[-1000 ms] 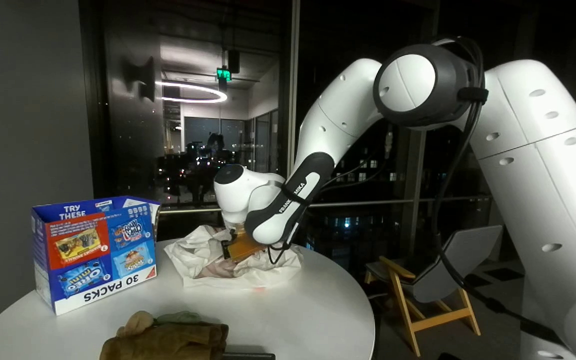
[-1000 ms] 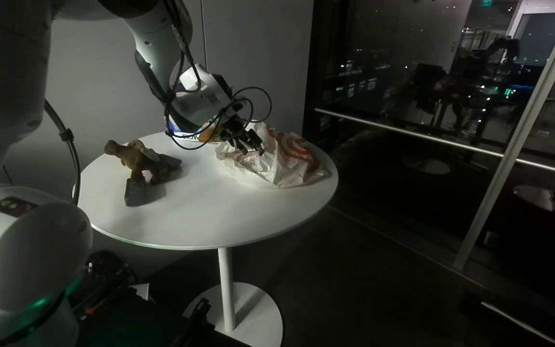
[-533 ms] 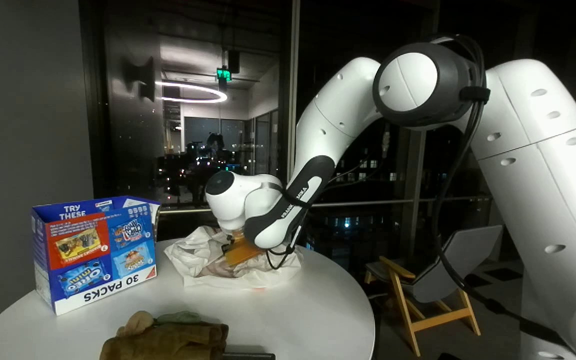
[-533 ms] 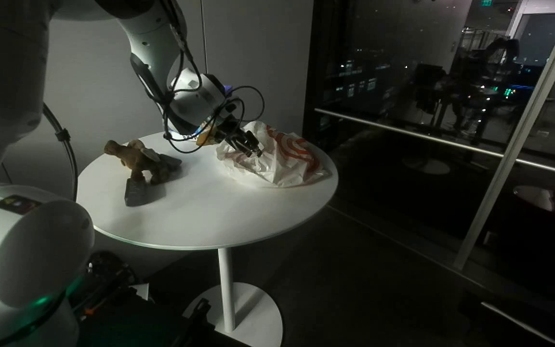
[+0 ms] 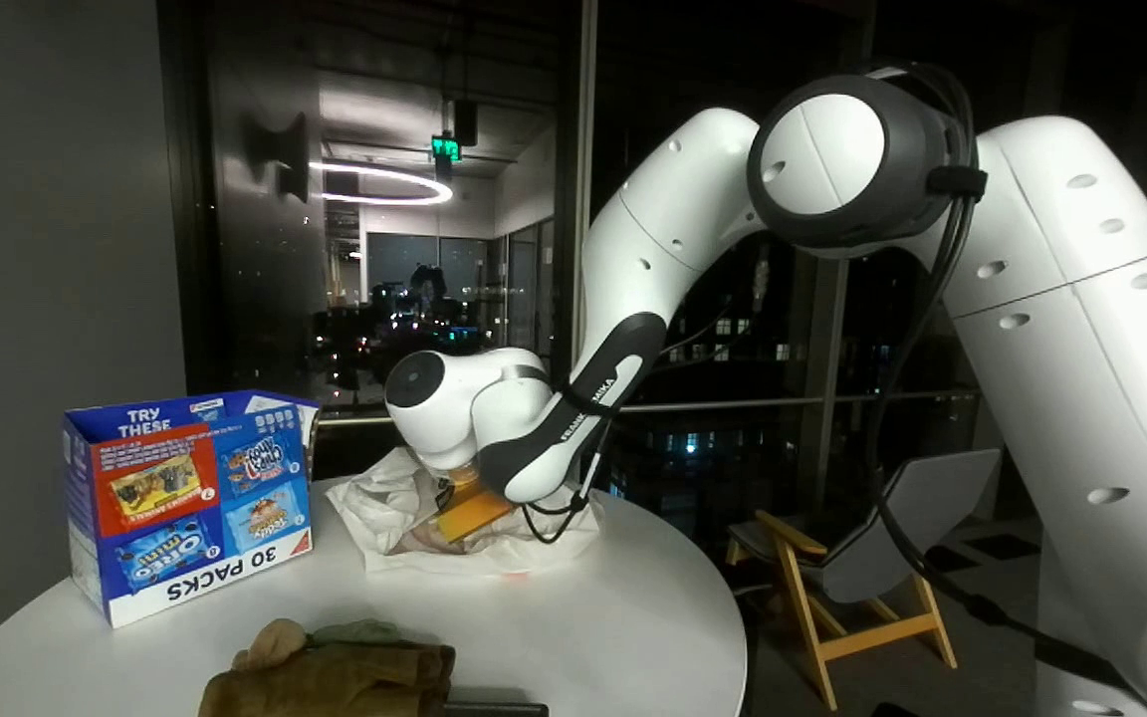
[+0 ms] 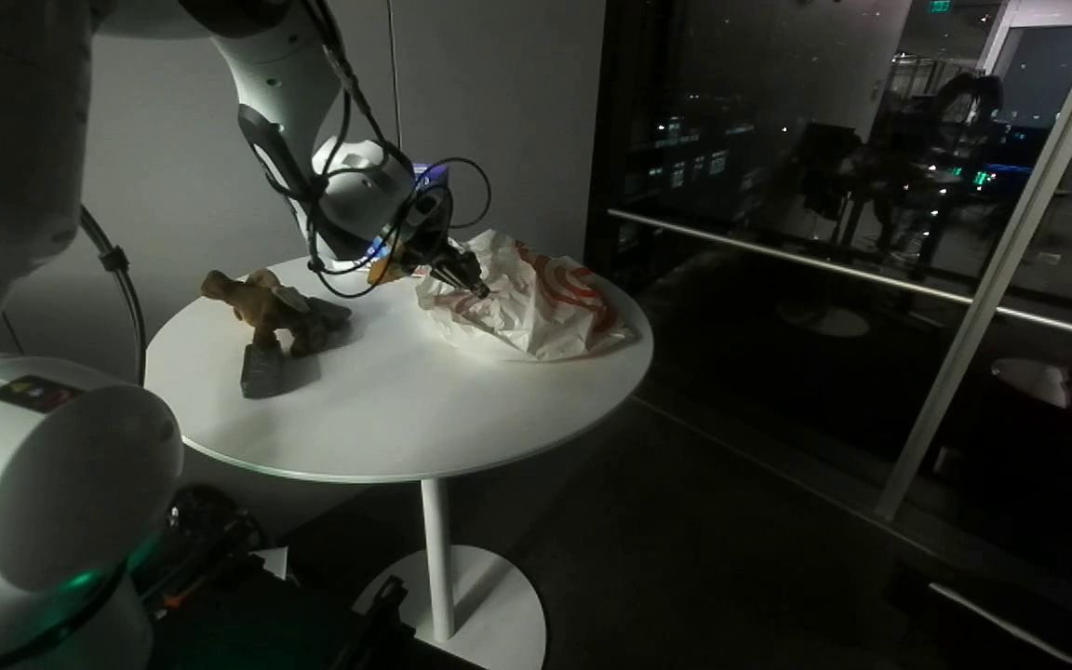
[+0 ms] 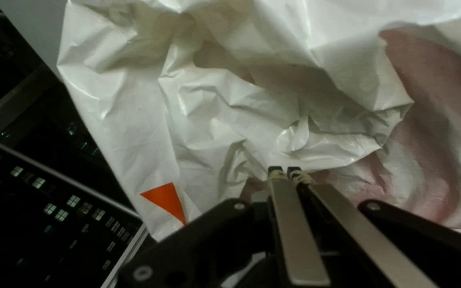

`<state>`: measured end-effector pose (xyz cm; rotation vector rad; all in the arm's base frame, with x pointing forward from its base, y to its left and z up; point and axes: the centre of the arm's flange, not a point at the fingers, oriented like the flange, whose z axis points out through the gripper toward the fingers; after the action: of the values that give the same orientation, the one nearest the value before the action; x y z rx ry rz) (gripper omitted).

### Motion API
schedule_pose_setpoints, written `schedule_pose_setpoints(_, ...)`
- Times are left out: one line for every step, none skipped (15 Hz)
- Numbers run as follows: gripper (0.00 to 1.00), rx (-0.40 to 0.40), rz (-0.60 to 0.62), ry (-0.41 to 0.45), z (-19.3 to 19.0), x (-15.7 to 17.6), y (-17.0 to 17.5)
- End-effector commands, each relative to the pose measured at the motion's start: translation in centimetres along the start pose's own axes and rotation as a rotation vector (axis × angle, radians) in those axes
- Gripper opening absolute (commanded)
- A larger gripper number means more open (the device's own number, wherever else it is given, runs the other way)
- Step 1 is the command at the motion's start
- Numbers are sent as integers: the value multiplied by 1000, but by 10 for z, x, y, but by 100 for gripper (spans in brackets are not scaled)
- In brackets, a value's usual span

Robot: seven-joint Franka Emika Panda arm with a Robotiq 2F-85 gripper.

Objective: Move the plastic bag to the left and put the toy moose and eraser inside the plastic bag

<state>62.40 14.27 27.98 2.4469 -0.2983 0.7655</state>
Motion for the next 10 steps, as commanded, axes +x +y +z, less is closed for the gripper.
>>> schedule_pose_setpoints(31,-62,30,-5,-11,-1,7)
schedule_pose_setpoints(32,-71,28,-26,-15,-4,9)
schedule_pose_setpoints(37,-74,25,-41,-18,-7,10)
schedule_pose_setpoints(44,-77,37,-56,-23,-9,11)
schedule_pose_setpoints(52,-80,57,-68,-26,-11,11)
schedule_pose_setpoints(58,-79,77,-85,-28,-12,11)
schedule_pose_setpoints(67,-68,95,-98,-31,-12,11)
schedule_pose_setpoints(74,-61,117,-103,-33,-11,11)
schedule_pose_setpoints(81,-66,141,-90,-34,-8,12)
schedule_pose_setpoints(89,-76,163,-79,-31,-6,13)
